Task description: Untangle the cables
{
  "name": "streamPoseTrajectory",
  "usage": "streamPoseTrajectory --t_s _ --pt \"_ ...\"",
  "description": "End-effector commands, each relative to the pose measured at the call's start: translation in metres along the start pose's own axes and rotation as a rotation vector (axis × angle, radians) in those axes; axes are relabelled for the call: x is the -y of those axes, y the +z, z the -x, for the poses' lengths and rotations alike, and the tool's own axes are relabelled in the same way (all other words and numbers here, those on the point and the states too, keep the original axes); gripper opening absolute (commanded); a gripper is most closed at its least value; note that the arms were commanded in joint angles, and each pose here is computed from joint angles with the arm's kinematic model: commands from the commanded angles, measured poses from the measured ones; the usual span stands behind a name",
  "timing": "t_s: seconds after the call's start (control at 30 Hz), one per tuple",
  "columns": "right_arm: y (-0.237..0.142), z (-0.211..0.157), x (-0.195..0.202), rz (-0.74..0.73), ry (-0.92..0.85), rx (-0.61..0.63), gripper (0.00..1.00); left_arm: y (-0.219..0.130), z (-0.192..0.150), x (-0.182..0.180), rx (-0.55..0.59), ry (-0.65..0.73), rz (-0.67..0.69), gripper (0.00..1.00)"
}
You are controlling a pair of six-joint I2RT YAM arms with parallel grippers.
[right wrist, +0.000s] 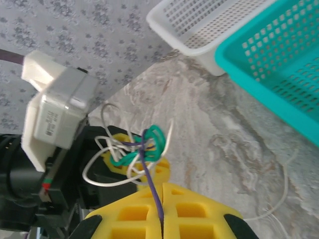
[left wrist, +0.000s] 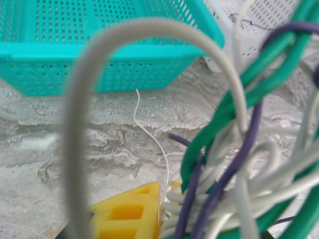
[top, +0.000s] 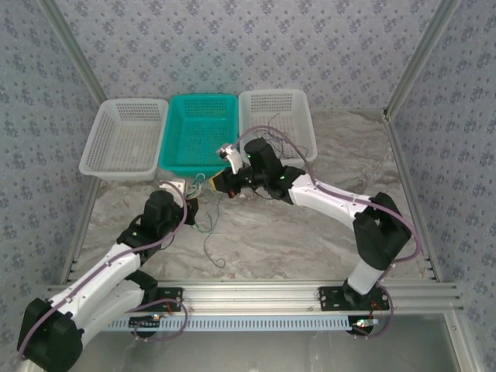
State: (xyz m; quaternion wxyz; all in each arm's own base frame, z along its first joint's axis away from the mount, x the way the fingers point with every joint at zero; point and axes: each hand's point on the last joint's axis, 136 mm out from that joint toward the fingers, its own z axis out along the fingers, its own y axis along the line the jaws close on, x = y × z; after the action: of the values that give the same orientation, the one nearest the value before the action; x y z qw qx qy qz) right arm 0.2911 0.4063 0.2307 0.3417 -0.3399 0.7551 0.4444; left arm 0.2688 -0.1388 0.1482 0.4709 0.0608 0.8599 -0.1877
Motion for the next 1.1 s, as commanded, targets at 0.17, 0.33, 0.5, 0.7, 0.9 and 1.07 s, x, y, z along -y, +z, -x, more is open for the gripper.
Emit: streamPoseTrajectory --t_s 0.17,0.33,0.5,0.7,0.9,1.07 --pt "-0.098 0.079 0.046 -0.347 0.019 0.39 0.0 -0.003 -0.012 -0.035 -0.026 -0.079 0.171 0.13" --pt "-0.15 0.089 0.071 -0.57 0.05 0.502 0.0 -0.003 -0.013 -0.036 -0.028 -0.085 0.173 0.21" --pt "-0.213 0.069 0.113 -0.814 0.183 0.596 0.0 -0.003 -0.011 -0.034 -0.025 -0.085 0.166 0.17" --pt "-0.265 0.041 0.135 -0.981 0.289 0.624 0.0 -0.002 -0.013 -0.033 -0.028 -0.093 0.155 0.1" --pt "-0.318 0.002 0.15 -1.199 0.437 0.664 0.0 -0.003 -0.011 -0.033 -0.025 -0.099 0.156 0.1" --pt "-0.341 -0.015 0.152 -1.245 0.495 0.714 0.0 -0.004 -0.012 -0.035 -0.025 -0.104 0.163 0.12"
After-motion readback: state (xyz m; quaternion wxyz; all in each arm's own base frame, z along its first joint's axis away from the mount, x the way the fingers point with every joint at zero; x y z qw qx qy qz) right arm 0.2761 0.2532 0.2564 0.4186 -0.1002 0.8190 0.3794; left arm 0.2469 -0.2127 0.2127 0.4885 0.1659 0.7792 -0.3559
